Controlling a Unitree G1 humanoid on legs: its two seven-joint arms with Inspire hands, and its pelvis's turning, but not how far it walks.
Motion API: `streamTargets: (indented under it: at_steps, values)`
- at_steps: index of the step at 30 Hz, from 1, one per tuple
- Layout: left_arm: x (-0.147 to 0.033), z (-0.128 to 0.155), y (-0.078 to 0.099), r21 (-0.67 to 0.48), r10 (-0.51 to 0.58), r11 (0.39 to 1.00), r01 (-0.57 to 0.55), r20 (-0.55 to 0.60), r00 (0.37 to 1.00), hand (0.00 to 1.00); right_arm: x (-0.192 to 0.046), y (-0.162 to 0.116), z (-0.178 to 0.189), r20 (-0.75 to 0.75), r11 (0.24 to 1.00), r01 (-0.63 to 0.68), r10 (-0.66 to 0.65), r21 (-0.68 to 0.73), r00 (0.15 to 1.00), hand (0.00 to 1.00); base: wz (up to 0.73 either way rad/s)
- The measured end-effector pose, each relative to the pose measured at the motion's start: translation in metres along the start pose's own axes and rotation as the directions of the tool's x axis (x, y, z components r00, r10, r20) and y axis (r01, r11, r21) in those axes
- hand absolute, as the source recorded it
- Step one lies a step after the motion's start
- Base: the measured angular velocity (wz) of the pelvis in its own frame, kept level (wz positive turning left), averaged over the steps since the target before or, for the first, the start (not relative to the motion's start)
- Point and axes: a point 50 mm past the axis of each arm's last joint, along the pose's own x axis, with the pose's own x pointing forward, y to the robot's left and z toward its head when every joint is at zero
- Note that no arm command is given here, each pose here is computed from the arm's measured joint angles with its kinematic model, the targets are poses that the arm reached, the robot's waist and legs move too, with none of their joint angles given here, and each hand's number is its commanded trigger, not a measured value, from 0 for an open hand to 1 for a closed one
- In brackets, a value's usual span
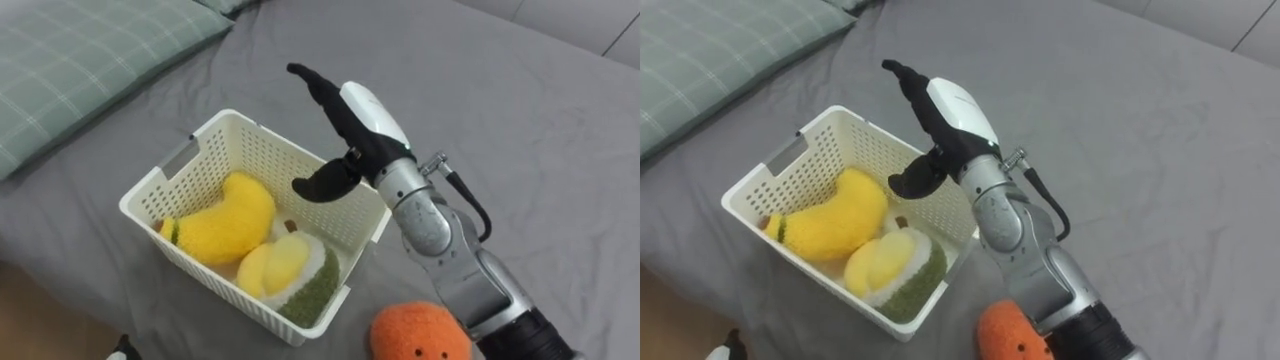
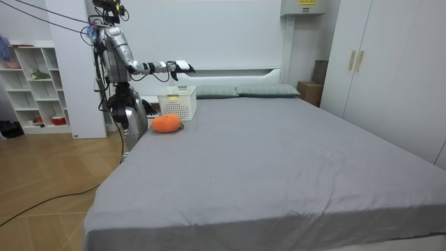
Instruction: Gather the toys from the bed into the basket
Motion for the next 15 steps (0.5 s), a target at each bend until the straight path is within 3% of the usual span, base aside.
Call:
streamTargets:
  at_steps: [10,15]
  values:
    - [-0.005,0.001,-0.010,-0.029,-0.022,0.999,0.022,-0.010,1.000,0.00,-0.027,-0.018,-0.034,-0.134,0.979,0.162,-0.145,0.122,0.980,0.00,-0.06]
    - [-0.008,-0.021,-0.008,-0.028,0.001,1.000,-0.003,-0.076,0.997,0.00,-0.044,-0.023,-0.052,-0.215,0.965,0.223,-0.191,0.139,0.958,0.00,-0.06]
